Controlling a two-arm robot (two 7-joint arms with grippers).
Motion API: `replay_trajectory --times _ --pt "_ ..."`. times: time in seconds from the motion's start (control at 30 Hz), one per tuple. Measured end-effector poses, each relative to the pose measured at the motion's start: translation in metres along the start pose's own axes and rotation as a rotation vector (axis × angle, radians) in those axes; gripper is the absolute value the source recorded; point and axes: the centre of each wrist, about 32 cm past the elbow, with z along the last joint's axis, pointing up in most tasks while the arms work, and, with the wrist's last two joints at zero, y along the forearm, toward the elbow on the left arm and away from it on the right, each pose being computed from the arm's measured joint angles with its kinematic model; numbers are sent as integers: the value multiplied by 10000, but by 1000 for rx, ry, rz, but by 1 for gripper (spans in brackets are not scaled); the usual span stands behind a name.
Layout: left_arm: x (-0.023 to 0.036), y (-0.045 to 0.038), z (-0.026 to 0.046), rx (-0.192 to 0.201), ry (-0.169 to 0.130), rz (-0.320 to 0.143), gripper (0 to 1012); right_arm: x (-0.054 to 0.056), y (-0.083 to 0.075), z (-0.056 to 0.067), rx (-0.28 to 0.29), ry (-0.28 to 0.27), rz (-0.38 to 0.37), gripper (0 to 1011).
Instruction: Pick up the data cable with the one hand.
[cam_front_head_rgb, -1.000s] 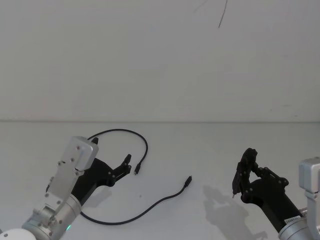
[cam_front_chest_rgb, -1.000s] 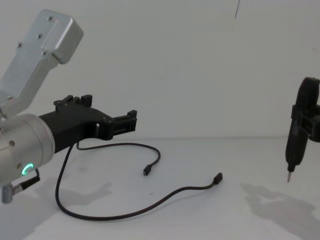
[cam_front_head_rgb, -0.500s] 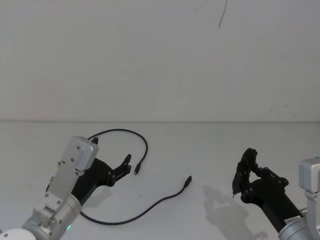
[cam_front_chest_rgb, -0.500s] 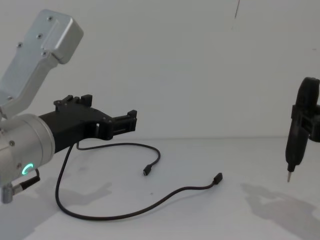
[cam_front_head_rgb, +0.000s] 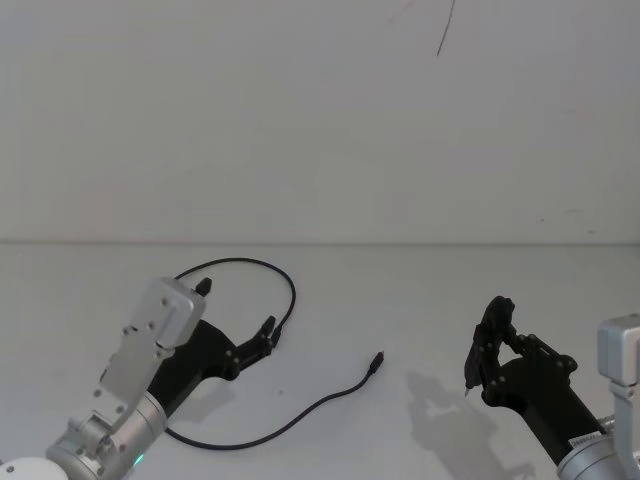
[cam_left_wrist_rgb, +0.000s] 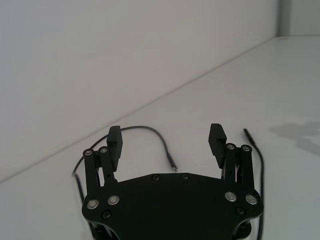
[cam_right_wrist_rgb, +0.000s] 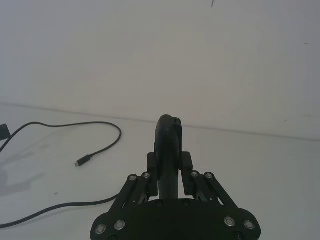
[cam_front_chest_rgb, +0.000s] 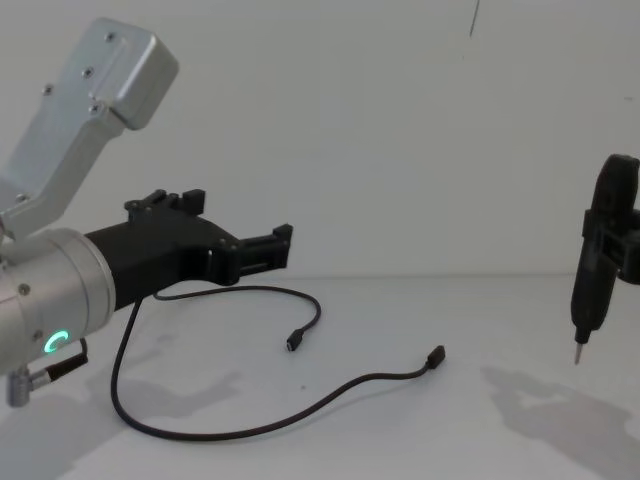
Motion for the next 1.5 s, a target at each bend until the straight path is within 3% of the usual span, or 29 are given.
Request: replay_trajectory --times 0.4,0.63,0.9,1.3,1.5 --pt "25 18 -24 -22 -9 -146 1001 0 0 0 0 0 0 269" --pt "44 31 -74 -21 12 -241 1001 0 0 0 0 0 0 269" --pt "47 44 -126 0 48 -282 1001 0 0 0 0 0 0 269" --pt "44 33 -220 83 140 -317 1001 0 0 0 0 0 0 269" --pt "47 -1 -243 116 167 -329 1001 0 0 0 0 0 0 269"
